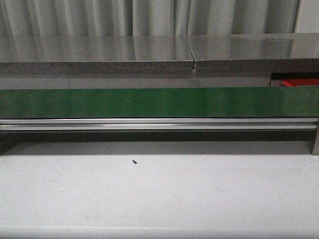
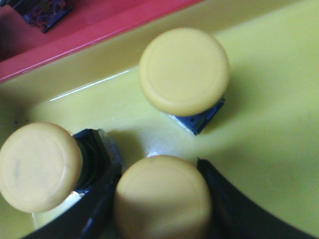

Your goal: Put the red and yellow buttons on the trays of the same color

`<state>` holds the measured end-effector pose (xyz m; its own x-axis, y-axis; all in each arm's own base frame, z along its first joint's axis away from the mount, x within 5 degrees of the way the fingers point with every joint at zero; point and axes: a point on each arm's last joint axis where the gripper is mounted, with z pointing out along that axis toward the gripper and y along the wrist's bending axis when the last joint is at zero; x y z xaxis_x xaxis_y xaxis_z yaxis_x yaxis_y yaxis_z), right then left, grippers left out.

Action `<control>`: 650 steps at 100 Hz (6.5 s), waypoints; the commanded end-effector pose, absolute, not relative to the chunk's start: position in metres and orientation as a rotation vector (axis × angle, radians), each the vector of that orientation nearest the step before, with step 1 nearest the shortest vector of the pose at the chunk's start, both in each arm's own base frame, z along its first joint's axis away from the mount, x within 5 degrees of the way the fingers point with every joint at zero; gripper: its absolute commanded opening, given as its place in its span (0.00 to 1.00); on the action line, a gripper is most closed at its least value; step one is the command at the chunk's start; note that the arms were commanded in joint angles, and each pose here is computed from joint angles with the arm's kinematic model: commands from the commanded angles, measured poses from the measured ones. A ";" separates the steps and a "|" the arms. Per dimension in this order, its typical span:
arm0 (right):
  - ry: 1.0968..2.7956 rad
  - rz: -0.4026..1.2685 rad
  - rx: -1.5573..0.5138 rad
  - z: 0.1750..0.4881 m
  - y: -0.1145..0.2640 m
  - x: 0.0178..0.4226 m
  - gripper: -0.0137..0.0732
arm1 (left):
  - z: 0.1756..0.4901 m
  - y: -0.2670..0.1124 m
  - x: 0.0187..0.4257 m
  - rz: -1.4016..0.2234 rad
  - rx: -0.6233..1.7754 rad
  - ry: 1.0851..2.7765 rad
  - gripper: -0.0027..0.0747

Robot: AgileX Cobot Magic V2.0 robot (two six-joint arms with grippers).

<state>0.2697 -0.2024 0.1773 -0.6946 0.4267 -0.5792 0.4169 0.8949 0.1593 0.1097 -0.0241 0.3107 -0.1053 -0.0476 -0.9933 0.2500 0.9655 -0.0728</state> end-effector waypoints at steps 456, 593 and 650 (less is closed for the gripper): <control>1.499 -0.066 -0.038 0.204 -0.001 0.056 0.04 | 0.321 -0.023 0.111 -0.256 0.122 1.624 0.01; 1.499 -0.066 -0.038 0.204 -0.001 0.056 0.04 | 0.321 -0.021 0.104 -0.170 0.173 1.618 0.01; 1.499 -0.066 -0.038 0.204 -0.001 0.056 0.04 | 0.269 -0.004 0.067 -0.059 0.043 1.506 0.01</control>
